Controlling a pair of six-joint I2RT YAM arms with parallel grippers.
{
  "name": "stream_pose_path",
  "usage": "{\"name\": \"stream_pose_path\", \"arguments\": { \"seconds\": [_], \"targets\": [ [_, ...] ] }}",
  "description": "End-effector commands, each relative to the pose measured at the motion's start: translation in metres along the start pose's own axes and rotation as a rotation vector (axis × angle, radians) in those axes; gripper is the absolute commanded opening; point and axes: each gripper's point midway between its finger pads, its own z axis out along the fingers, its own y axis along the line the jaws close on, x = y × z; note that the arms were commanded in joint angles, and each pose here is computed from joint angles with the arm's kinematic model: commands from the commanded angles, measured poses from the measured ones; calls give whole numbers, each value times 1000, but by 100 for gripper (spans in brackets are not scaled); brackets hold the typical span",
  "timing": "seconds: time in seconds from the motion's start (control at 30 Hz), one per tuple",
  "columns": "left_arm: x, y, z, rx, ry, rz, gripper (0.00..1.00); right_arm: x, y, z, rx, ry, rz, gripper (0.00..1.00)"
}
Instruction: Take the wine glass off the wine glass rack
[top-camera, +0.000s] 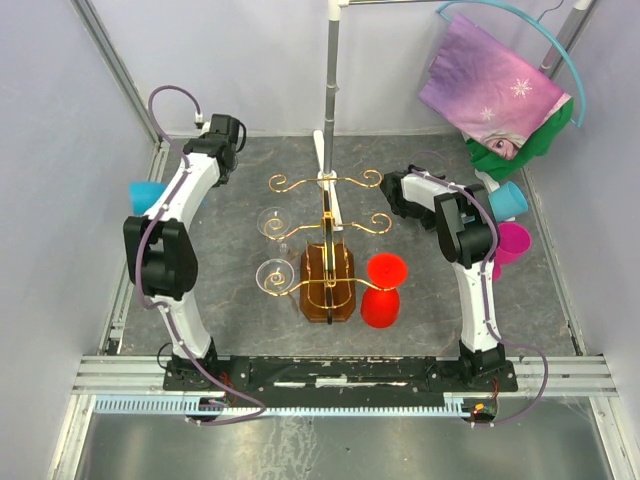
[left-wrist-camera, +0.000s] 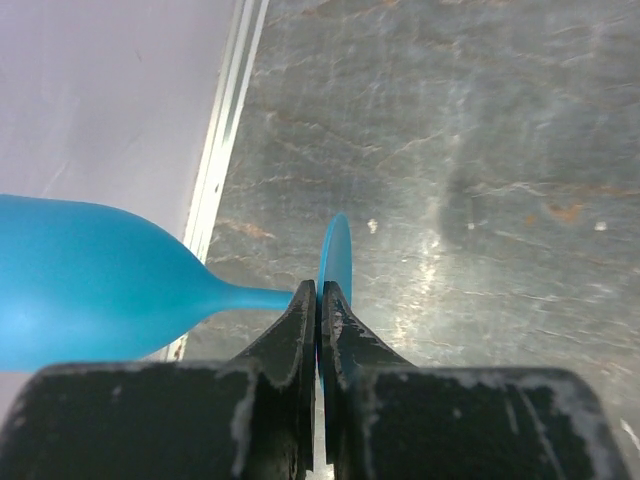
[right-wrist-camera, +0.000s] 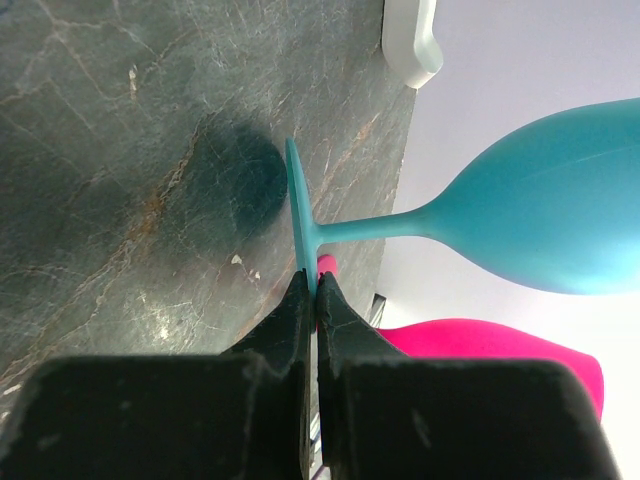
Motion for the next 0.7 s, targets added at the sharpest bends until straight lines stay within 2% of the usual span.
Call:
{"name": "stream_pose_path", "arguments": {
  "seconds": [0.0,0.67],
  "targets": [
    [17,29,19,-181,52,73,3,3,16,3,-31,16,15,0],
    [92,7,71,-272,301,274,3,5,21,4,-49,23,-8,1]
  ]
}}
